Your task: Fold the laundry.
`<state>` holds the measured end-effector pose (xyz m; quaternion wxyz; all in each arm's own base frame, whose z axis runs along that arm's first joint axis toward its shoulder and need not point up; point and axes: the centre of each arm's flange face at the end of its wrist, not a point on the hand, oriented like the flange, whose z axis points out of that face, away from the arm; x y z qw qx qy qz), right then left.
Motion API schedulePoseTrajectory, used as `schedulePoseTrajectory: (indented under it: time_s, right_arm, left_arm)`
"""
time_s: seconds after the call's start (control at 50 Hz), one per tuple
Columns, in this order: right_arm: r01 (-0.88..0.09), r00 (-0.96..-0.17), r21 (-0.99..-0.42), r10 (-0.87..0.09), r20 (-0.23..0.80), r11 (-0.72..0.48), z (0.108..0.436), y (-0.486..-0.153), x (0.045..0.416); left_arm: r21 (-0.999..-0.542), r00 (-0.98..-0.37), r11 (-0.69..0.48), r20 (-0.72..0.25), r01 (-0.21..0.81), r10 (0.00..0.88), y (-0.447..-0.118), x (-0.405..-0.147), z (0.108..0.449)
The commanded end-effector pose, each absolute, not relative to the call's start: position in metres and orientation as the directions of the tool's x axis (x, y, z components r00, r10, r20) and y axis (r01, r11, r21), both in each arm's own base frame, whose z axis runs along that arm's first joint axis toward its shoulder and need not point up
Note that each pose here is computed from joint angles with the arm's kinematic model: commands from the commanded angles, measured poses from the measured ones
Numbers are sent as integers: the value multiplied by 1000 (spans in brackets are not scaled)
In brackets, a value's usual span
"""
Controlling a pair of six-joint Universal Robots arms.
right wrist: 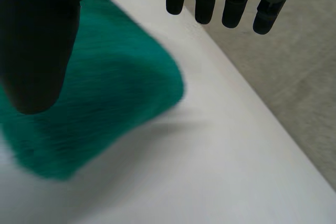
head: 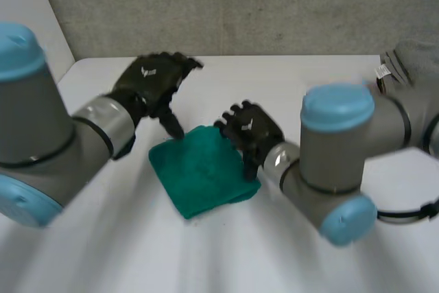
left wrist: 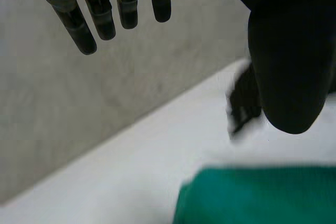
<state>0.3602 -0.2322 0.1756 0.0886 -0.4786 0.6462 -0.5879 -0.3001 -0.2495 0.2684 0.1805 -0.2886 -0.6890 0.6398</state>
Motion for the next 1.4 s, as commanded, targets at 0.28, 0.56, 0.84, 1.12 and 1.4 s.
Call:
schedulePoseTrajectory:
  time_s: [0.28,0.56,0.84,1.12,1.4]
  right_arm:
    - [-421,-491,-858,-721,489,-295,106,-206,377]
    - [-386,-510,-861,-701,499,-332,105,-226,395]
    - [-276,-599,-857,-620,507,-435,157,-260,416]
    - [-225,-909,-791,-169,381,-569,311,-390,307]
    - [-442,-896,-794,167,411,-417,247,-512,80]
  left_arm:
    - [-995,-385,-54,-81,81,919,-224,-314,294]
    - [-995,-383,-45,-74,84,921,-222,-314,290]
    - [-995,-393,-73,-95,71,915,-225,-312,299]
    - [-991,-402,-134,-115,-19,908,-220,-309,342]
    - [-998,-390,-63,-46,-31,920,-217,-311,329]
